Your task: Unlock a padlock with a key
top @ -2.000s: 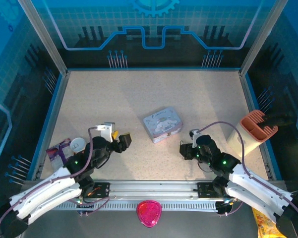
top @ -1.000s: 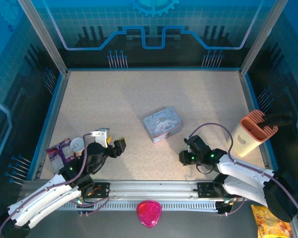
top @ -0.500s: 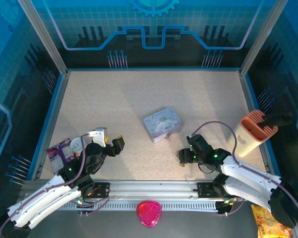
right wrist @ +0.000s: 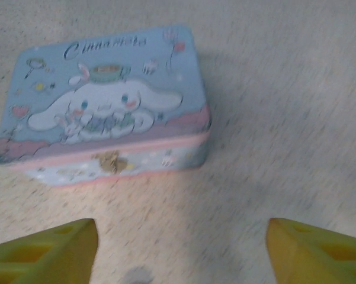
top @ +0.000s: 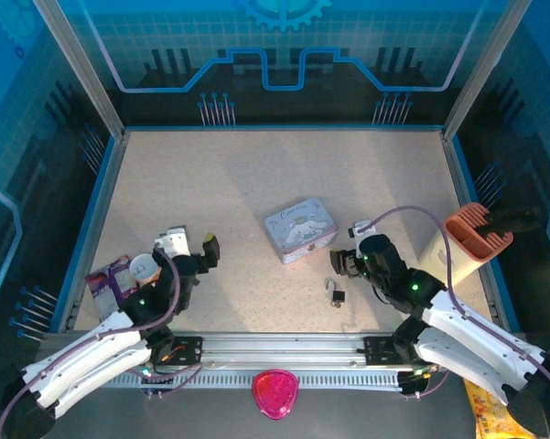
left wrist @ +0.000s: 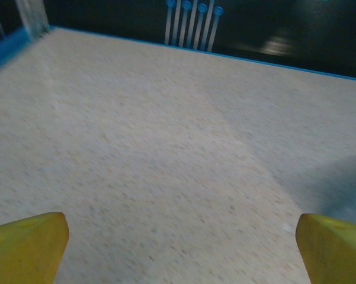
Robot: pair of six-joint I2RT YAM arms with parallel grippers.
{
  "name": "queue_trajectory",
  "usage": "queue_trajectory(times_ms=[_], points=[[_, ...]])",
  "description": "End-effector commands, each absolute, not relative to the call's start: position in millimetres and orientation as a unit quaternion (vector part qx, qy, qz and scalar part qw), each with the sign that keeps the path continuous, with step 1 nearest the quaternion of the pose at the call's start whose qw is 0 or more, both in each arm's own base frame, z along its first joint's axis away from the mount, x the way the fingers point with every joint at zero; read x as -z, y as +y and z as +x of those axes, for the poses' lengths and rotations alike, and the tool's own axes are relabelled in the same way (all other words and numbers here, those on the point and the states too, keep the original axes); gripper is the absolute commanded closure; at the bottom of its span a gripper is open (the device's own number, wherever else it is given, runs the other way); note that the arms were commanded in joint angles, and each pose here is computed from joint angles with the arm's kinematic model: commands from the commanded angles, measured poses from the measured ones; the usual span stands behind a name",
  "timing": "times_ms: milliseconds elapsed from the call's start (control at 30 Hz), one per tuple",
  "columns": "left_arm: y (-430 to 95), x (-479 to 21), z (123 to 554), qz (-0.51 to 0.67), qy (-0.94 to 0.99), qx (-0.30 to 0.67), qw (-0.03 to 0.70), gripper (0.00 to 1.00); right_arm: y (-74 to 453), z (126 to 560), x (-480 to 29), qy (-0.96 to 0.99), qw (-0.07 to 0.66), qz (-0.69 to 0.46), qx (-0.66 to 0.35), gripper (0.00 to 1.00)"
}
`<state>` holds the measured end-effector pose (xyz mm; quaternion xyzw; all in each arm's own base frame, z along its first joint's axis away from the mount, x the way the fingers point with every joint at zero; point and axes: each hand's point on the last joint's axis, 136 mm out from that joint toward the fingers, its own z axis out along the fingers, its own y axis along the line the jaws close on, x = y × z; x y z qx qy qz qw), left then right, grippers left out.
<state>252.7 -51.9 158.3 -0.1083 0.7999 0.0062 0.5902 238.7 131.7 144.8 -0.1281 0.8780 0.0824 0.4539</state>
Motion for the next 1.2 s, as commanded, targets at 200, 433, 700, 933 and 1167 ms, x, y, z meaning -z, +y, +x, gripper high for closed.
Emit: queue_trajectory(times_ms=[200, 433, 700, 933, 1167], points=[[-20.4, -175.0, 316.7, -0.073, 0.775, -0.135, 0.614, 0.01, 96.9, 305.7, -187.4, 0.791, 0.578, -0.179, 0.094, 0.07], [-7.7, -148.4, 347.6, -0.071, 0.784, -0.094, 0.61, 0.01, 53.9, 327.6, -156.5, 0.784, 0.595, -0.124, 0.127, 0.05], [-9.1, -130.6, 371.3, -0.03, 0.773, -0.058, 0.63, 0.01, 34.8, 347.0, -141.9, 0.782, 0.607, -0.09, 0.108, 0.04], [-2.9, -105.9, 382.0, -0.044, 0.777, -0.035, 0.627, 0.01, 36.4, 364.8, -134.0, 0.773, 0.621, -0.095, 0.087, 0.02], [16.0, -98.4, 394.8, -0.085, 0.8, -0.034, 0.593, 0.01, 48.2, 370.5, -124.5, 0.764, 0.636, -0.105, 0.018, 0.0]])
